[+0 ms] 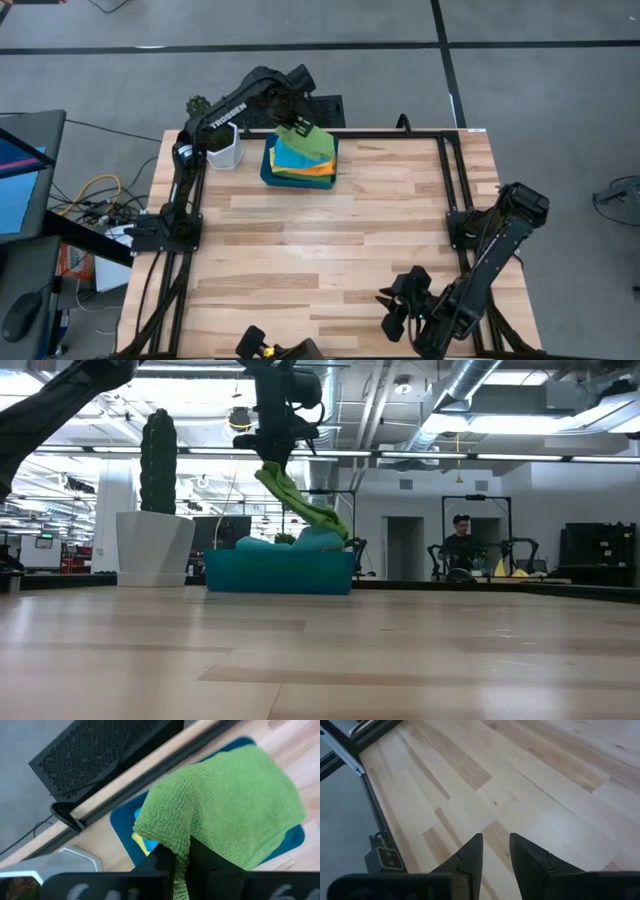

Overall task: Fold microfiber towels
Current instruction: Put the green towel into the blue bin, then return to Home Position

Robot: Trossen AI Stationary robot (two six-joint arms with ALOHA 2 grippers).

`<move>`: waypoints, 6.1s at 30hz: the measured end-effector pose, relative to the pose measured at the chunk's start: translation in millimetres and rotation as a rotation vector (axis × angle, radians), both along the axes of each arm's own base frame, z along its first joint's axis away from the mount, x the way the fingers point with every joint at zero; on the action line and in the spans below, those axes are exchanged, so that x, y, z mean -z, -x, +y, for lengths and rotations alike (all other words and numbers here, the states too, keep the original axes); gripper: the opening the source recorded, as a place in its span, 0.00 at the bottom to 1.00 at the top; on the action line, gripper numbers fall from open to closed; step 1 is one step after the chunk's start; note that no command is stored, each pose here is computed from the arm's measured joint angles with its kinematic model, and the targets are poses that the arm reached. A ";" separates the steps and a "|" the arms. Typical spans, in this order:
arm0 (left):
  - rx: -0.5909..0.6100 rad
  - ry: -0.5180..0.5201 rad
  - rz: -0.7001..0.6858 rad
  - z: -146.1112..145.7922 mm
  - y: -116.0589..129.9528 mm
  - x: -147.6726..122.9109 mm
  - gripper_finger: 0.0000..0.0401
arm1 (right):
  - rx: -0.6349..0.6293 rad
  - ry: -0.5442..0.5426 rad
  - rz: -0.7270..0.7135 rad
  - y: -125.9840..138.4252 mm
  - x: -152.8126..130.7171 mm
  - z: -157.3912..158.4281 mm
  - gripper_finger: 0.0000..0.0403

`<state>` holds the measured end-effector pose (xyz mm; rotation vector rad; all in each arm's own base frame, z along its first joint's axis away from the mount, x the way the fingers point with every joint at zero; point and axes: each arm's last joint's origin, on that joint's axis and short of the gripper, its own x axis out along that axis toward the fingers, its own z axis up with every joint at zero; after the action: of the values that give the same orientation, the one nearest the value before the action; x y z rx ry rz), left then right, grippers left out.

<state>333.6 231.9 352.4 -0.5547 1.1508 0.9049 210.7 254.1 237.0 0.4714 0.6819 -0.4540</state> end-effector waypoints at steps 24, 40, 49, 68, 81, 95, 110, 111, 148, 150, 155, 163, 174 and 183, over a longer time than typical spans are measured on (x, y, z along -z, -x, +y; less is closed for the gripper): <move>0.133 0.053 0.291 -13.9 -7.6 67.4 0.36 | 0.005 0.020 -0.009 -1.1 -0.3 -1.6 0.30; 0.234 -0.009 0.149 -35.1 43.1 -12.1 0.47 | 0.192 0.262 -0.209 -37.8 -44.0 -69.3 0.30; 0.475 -0.259 -0.658 -82.5 100.2 -119.4 0.43 | 0.052 0.374 -0.229 -66.9 -125.5 -193.5 0.30; 0.486 -0.455 -1.114 -157.4 207.5 -10.9 0.43 | 0.139 0.515 -0.501 98.6 -82.5 -291.2 0.30; 0.152 -0.314 -1.320 -167.6 227.6 141.9 0.43 | 0.261 0.293 -0.756 111.3 42.7 -288.8 0.30; 0.259 -0.334 -1.490 -196.9 237.8 163.5 0.43 | 0.431 0.217 -0.633 111.3 79.9 -292.5 0.30; 0.515 -0.327 -1.300 -226.4 237.2 179.8 0.43 | 0.430 0.217 -0.630 111.2 80.3 -292.5 0.30; 0.524 -0.316 -1.297 -226.8 236.9 180.4 0.43 | 0.430 0.217 -0.630 111.2 80.3 -292.5 0.30; 0.550 -0.298 -1.290 -227.6 236.5 181.4 0.43 | 0.429 0.217 -0.629 111.2 80.5 -292.5 0.30; 0.550 -0.298 -1.289 -227.6 236.5 181.5 0.43 | 0.429 0.217 -0.629 111.2 80.5 -292.5 0.30; 0.550 -0.298 -1.289 -227.6 236.5 181.5 0.43 | 0.429 0.217 -0.628 111.2 80.7 -292.5 0.30; 0.550 -0.298 -1.289 -227.6 236.5 181.5 0.43 | 0.429 0.217 -0.628 111.2 80.7 -292.5 0.30; 0.550 -0.298 -1.289 -227.6 236.5 181.5 0.43 | 0.429 0.217 -0.628 111.2 80.7 -292.5 0.30; 0.550 -0.298 -1.289 -227.6 236.5 181.6 0.43 | 0.429 0.217 -0.628 111.2 80.7 -292.5 0.30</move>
<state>97.1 4.3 170.8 -0.4068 -0.0413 0.1044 99.5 -38.4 156.3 0.5196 -0.0827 -0.7303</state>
